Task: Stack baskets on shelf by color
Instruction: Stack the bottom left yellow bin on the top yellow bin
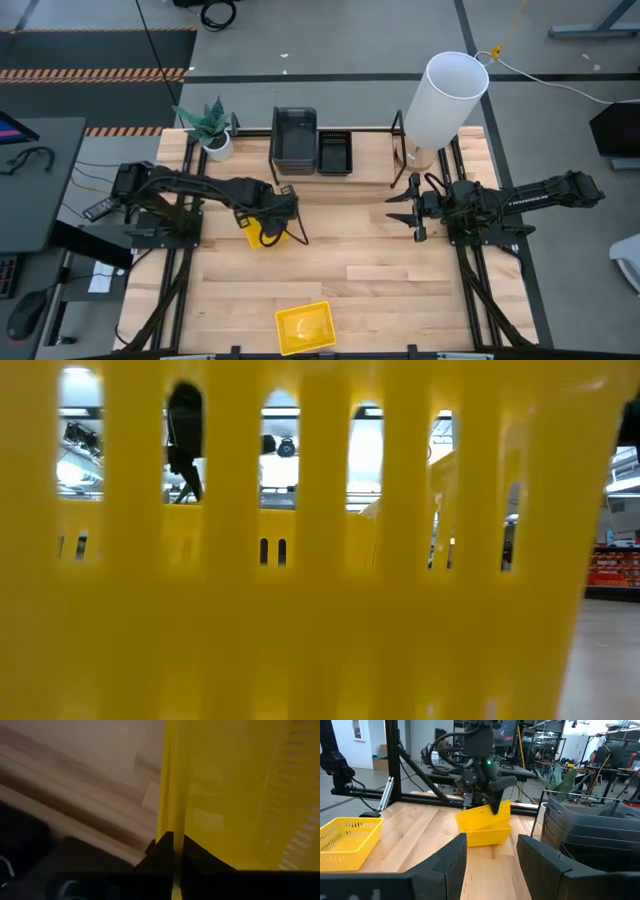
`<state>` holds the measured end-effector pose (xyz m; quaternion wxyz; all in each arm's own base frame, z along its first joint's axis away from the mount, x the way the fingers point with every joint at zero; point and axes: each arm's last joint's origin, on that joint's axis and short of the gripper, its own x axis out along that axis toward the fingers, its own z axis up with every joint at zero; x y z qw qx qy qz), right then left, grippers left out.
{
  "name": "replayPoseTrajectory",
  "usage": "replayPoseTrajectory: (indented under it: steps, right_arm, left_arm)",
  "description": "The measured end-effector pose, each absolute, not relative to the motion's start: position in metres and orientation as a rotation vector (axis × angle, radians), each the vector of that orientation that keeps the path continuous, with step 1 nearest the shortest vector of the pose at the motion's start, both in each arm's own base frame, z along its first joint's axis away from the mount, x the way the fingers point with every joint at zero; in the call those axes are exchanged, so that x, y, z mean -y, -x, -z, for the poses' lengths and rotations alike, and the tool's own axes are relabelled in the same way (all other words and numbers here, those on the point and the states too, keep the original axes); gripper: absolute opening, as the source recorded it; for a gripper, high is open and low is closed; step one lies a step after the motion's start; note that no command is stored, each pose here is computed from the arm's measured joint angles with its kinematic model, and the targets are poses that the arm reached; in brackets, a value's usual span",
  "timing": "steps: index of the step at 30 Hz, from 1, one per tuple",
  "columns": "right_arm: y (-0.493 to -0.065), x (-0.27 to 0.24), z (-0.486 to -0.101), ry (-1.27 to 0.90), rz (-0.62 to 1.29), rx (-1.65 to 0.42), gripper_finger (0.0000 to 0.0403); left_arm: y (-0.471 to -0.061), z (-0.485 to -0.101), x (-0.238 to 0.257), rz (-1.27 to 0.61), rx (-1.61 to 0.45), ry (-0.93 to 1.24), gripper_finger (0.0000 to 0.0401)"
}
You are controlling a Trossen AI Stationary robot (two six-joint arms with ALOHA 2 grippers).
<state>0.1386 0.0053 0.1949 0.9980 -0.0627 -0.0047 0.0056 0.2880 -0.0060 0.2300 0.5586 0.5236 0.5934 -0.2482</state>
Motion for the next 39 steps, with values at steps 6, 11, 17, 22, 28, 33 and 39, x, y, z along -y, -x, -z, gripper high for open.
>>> replayPoseTrajectory:
  steps: [6, 11, 17, 22, 28, 33, 39]
  right_arm:
    - [-0.139, -0.005, -0.195, 0.126, -0.011, 0.009, 0.0180]
    - [-0.139, -0.005, -0.195, 0.126, -0.011, 0.010, 0.0180]
    - [-0.139, -0.005, -0.195, 0.126, -0.011, 0.010, 0.0180]
    - [-0.139, -0.005, -0.195, 0.126, -0.011, 0.009, 0.0180]
    - [-0.139, -0.005, -0.195, 0.126, -0.011, 0.010, 0.0180]
    - [-0.139, -0.005, -0.195, 0.123, -0.012, 0.010, 0.0180]
    - [-0.139, -0.005, -0.195, 0.123, -0.012, 0.009, 0.0180]
  left_arm:
    - [-0.287, -0.230, 0.034, 0.618, -1.326, -1.168, 0.0010]
    - [-0.285, -0.230, 0.048, 0.595, -1.318, -1.140, 0.0028]
    - [-0.281, -0.229, 0.054, 0.552, -1.350, -1.071, 0.0075]
    - [-0.280, -0.230, 0.053, 0.513, -1.361, -1.027, 0.0117]
    - [-0.280, -0.232, 0.053, 0.483, -1.349, -0.999, 0.0119]
    - [-0.280, -0.231, 0.055, 0.518, -1.339, -0.949, 0.0066]
    - [-0.280, -0.231, 0.055, 0.560, -1.331, -0.854, 0.0015]
